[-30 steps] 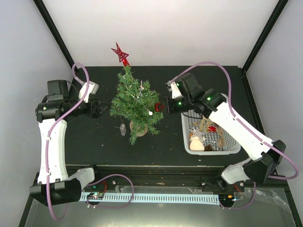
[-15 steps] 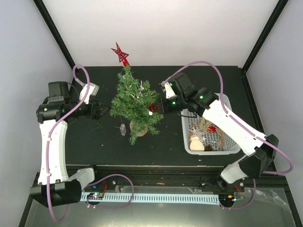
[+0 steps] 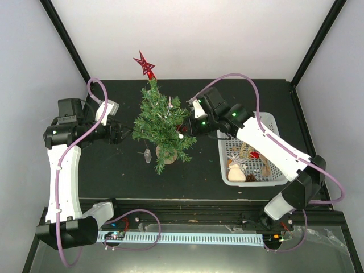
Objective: Decorate the small christmas tree
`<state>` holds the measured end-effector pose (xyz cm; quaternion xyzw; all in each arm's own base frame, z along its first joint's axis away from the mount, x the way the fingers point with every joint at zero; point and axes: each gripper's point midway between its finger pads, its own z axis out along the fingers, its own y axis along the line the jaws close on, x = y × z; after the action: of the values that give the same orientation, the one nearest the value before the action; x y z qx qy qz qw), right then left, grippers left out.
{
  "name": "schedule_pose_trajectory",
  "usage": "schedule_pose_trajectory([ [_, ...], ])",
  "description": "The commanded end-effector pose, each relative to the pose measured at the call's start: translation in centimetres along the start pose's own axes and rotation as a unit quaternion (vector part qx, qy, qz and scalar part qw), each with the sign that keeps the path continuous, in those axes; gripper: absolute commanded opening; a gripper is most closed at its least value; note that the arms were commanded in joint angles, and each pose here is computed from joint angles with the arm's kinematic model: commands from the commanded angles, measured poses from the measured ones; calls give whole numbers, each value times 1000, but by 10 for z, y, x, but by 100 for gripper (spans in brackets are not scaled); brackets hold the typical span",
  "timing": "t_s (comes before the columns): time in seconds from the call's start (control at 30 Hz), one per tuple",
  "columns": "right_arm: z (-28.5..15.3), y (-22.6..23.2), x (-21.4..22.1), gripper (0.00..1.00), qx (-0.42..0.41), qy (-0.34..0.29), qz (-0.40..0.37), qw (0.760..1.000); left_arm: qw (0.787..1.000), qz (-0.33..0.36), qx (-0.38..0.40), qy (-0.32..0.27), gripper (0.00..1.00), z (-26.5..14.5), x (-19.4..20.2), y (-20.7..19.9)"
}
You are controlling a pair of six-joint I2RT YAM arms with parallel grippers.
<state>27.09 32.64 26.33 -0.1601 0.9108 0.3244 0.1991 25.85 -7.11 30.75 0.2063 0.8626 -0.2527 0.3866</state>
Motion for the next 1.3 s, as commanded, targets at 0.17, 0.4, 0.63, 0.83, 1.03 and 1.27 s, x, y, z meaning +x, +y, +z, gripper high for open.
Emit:
schedule_pose_trajectory([
  [0.17, -5, 11, -7, 57, -15, -13, -12, 1000, 1000, 2, 5, -8, 74, -3, -1, -4],
  [0.4, -18, 9, -5, 65, -5, -23, -17, 1000, 1000, 2, 6, -7, 75, -2, 1, -4],
  [0.63, -22, 8, -1, 63, -9, -26, -13, 1000, 1000, 2, 6, -3, 74, -1, 4, -4],
  [0.83, -23, 7, 0, 44, -7, -28, -13, 999, 1000, 3, 5, -3, 74, -1, 5, -3],
  [1.03, -13, 4, 2, 30, -9, -24, -8, 1000, 1000, 3, 5, -2, 74, -1, 7, -4],
  [1.27, -6, 9, -5, 27, -17, -23, -8, 1000, 1000, 3, 6, -1, 74, 0, 8, -4],
])
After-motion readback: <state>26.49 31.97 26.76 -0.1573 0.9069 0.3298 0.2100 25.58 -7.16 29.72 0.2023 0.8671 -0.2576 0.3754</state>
